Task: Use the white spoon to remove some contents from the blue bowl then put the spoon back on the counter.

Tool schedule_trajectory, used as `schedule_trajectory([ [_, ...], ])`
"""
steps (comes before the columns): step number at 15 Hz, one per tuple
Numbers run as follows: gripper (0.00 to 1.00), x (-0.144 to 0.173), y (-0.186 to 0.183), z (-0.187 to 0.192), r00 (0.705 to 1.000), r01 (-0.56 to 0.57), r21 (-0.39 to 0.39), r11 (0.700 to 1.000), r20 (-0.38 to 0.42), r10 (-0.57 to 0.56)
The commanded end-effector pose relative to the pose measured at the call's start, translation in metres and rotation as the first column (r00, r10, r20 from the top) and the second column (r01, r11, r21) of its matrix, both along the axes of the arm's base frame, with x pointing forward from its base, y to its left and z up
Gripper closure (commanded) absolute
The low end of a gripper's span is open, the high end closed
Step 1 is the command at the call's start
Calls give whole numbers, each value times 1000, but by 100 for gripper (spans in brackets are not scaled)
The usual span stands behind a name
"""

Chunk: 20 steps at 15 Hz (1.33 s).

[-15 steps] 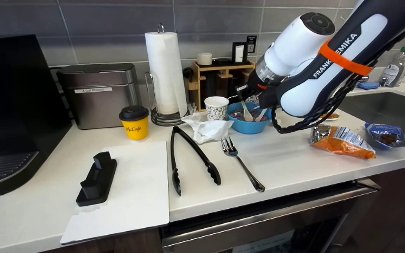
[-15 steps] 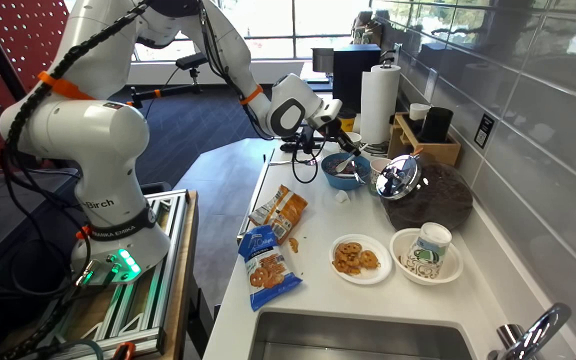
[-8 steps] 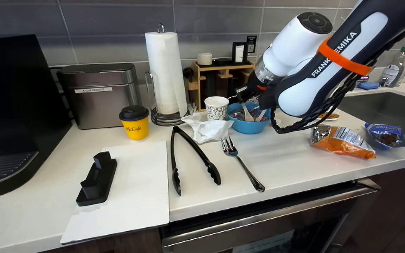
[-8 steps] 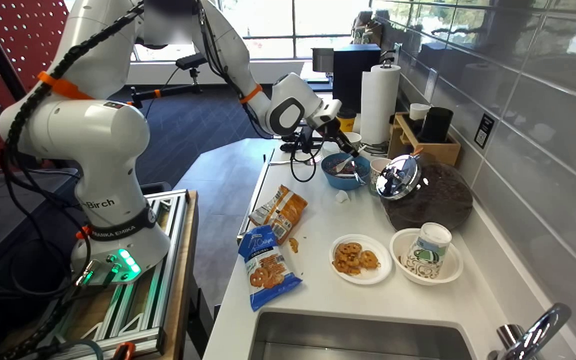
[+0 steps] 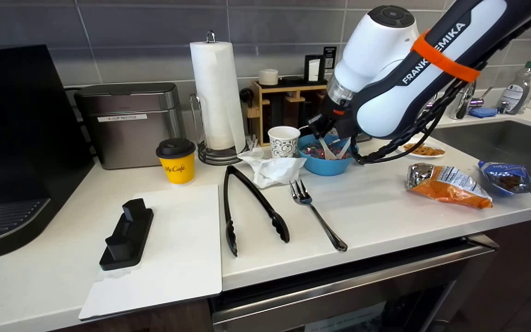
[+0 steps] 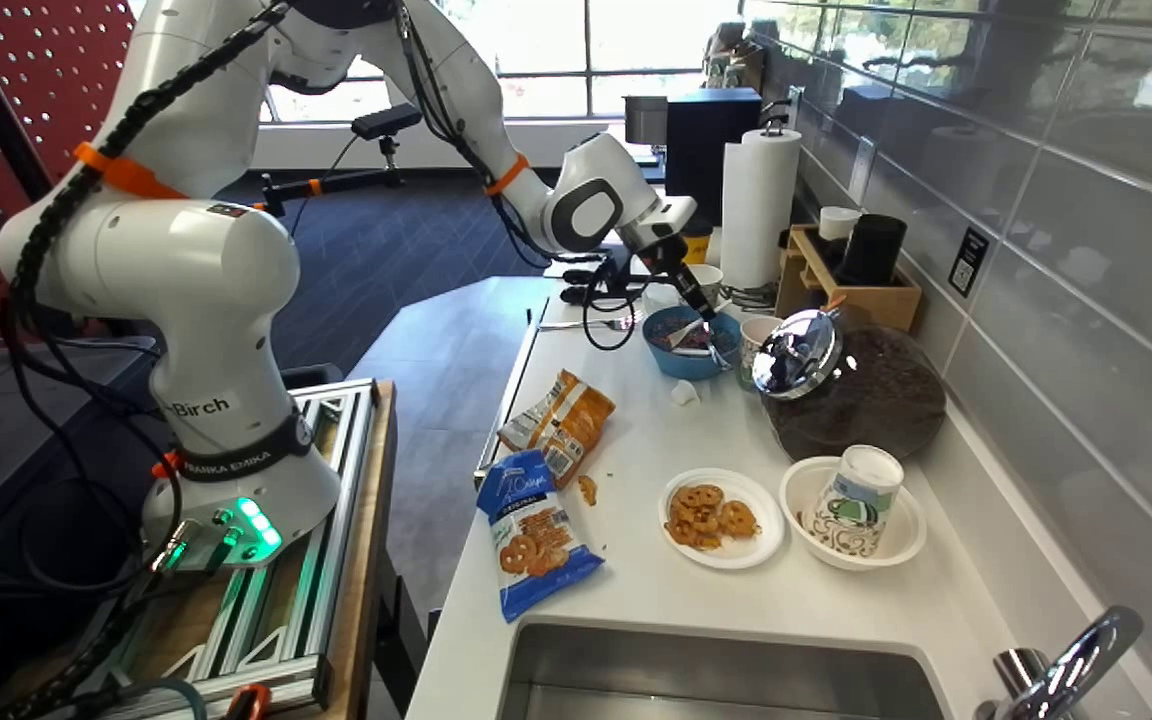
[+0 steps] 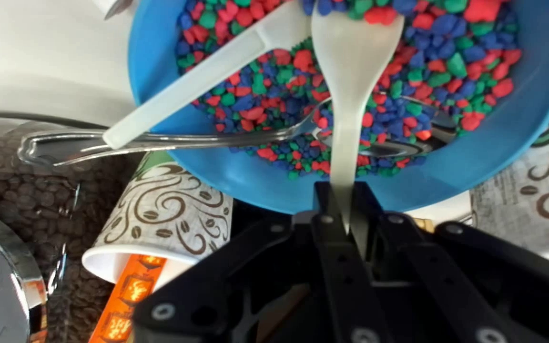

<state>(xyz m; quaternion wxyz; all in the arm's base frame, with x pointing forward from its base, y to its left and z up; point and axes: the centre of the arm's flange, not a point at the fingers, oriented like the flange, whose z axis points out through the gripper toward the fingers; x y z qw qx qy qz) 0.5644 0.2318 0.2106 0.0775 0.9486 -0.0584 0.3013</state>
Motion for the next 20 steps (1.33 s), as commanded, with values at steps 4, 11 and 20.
schedule_trajectory([
  [4, 97, 17, 8, 11, 993, -4, -31, 999, -120, 0],
  [11, 97, 35, 10, 17, 966, 0, -48, 999, -258, -12],
  [20, 97, 59, 9, 22, 929, 14, -14, 1000, -369, -18],
])
